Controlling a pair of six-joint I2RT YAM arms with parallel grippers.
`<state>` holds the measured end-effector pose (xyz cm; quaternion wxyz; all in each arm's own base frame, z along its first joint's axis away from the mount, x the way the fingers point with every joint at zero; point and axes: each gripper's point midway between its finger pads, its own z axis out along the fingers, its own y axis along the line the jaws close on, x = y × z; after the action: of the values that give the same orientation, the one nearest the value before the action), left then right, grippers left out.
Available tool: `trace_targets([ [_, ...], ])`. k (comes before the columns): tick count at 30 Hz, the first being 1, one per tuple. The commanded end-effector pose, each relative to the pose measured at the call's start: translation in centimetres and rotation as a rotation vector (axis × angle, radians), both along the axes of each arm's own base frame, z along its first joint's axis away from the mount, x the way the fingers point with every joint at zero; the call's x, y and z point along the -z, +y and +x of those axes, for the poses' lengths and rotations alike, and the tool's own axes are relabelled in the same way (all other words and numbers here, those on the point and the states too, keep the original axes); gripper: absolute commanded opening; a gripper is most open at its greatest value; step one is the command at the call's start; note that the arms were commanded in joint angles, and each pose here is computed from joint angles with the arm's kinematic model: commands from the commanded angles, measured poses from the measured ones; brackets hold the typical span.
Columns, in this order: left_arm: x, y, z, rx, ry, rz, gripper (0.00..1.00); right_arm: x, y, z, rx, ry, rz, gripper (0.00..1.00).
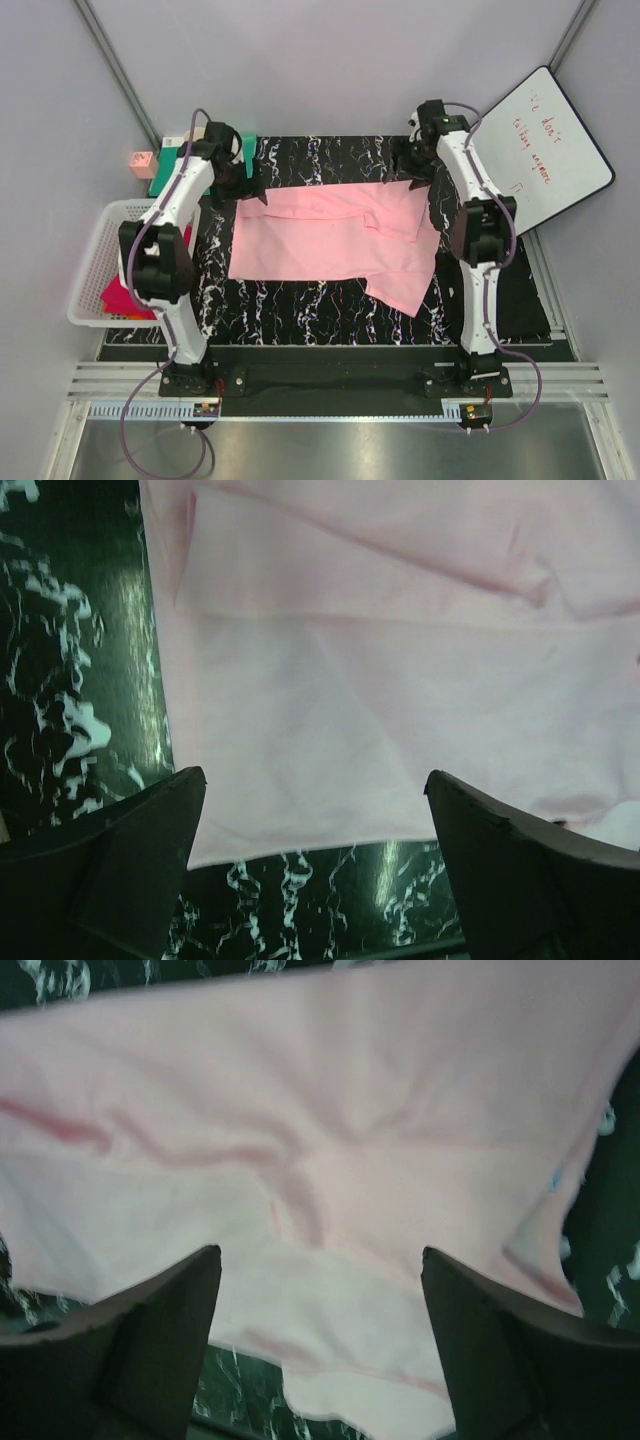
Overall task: Fold and stack the t-shirts
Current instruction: Fold the flattened tshirt in 1/3 of the way, then grap the side of the flattened tshirt closest away from the robot with both arms
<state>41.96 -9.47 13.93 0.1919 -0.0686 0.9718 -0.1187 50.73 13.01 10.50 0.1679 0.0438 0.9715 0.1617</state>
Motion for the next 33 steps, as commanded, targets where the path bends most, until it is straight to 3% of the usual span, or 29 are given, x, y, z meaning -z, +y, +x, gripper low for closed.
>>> trace_targets([
  [1, -1.1, -0.5, -3.9, 0.042, -0.017, -0.042, 0.99, -9.2, 0.5, -5.6, -0.037, -0.109, 0.076, 0.95],
  [2, -0.8, -0.5, -4.7, 0.043, -0.004, -0.05, 0.99, -6.6, 0.4, -8.3, -0.037, -0.011, 0.076, 0.96],
  [4, 0.5, -0.4, -6.9, 0.04, 0.028, -0.055, 0.99, -7.9, 0.3, -11.6, -0.037, -0.01, 0.104, 1.0],
  [5, 1.0, -0.6, -7.7, 0.034, 0.044, -0.073, 0.99, -5.3, -0.1, -14.6, -0.026, 0.085, 0.101, 1.0],
  [7, 2.6, -0.6, -9.7, 0.014, 0.08, -0.09, 0.99, -6.3, 0.2, -17.9, -0.011, 0.087, 0.149, 1.0],
  [11, 5.0, 0.0, -12.4, -0.027, 0.138, -0.076, 0.99, -3.1, -0.2, -26.1, 0.058, 0.244, 0.179, 1.0],
  [17, 8.1, 1.5, -15.6, -0.081, 0.215, -0.004, 0.97, -0.7, 0.0, -32.8, 0.161, 0.343, 0.239, 1.0],
  [23, 9.7, 2.3, -16.1, -0.147, 0.245, 0.037, 0.96, 2.9, -0.7, -33.9, 0.251, 0.395, 0.201, 0.95],
  [27, 9.6, 3.0, -15.4, -0.17, 0.237, 0.071, 0.96, 5.0, -1.2, -33.6, 0.288, 0.432, 0.153, 0.8],
  [33, 9.2, 4.2, -14.0, -0.217, 0.207, 0.138, 0.95, 7.7, -1.6, -32.0, 0.315, 0.452, 0.108, 0.73],
])
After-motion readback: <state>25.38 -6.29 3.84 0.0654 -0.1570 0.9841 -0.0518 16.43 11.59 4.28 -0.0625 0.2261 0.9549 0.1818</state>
